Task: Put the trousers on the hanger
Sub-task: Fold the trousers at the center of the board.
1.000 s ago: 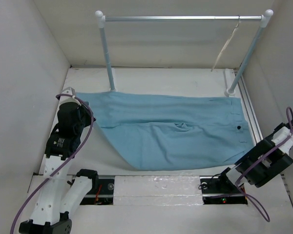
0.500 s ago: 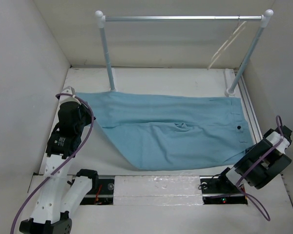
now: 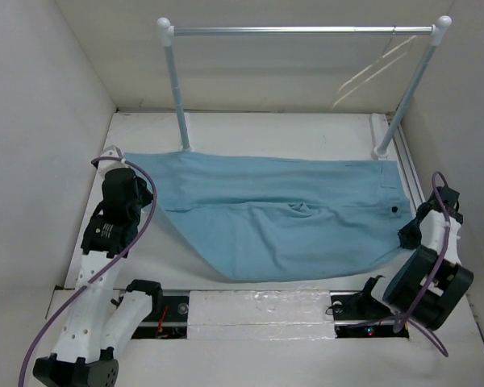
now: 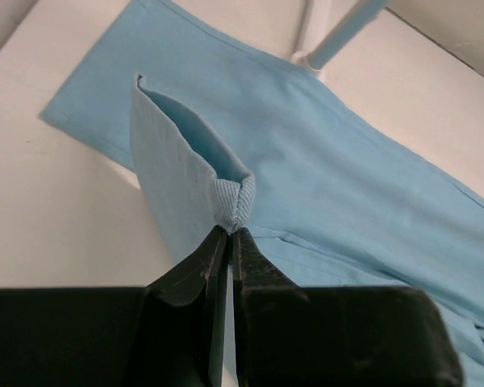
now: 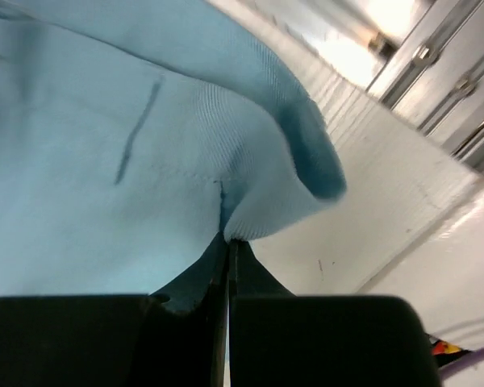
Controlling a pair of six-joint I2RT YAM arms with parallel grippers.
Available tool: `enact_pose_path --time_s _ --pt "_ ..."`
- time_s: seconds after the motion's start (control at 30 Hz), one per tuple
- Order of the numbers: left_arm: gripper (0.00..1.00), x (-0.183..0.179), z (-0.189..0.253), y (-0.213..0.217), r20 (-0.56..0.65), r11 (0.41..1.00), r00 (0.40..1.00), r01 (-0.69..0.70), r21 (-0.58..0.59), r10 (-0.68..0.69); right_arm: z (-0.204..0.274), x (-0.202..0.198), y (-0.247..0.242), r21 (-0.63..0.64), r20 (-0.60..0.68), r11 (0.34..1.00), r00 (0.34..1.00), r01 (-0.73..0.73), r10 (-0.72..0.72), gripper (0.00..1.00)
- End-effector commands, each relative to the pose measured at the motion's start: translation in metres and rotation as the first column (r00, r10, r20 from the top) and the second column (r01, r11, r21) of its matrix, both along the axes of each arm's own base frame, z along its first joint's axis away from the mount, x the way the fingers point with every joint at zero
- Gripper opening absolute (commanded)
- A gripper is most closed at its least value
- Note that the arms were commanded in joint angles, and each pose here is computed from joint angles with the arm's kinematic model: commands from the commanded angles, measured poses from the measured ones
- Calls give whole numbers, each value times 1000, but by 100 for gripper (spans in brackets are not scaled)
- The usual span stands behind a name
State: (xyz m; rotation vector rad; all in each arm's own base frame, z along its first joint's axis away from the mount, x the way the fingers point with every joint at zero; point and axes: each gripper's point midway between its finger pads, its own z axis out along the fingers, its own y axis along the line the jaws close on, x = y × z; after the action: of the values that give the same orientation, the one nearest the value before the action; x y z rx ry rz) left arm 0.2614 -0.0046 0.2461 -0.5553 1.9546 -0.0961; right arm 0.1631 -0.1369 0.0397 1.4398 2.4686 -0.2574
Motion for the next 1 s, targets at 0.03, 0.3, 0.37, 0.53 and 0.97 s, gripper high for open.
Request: enact_pose_path --time_s 0.03,0.3,0.37,0.53,0.97 --pt "0 4 1 27 12 988 990 -141 68 140 93 30 -36 -269 160 963 984 -31 77 0" --pt "0 8 7 67 15 940 949 -314 132 315 184 104 -40 -386 272 913 929 -134 252 0" --pt "0 13 11 71 16 928 938 -344 142 345 184 127 -38 -385 262 908 923 -169 282 0" --pt "0 24 10 102 -7 868 883 -460 188 469 201 191 -42 -382 318 895 877 -230 361 0" --pt "0 114 -31 152 -167 801 793 -535 271 586 153 321 -58 -340 294 869 838 -358 460 0"
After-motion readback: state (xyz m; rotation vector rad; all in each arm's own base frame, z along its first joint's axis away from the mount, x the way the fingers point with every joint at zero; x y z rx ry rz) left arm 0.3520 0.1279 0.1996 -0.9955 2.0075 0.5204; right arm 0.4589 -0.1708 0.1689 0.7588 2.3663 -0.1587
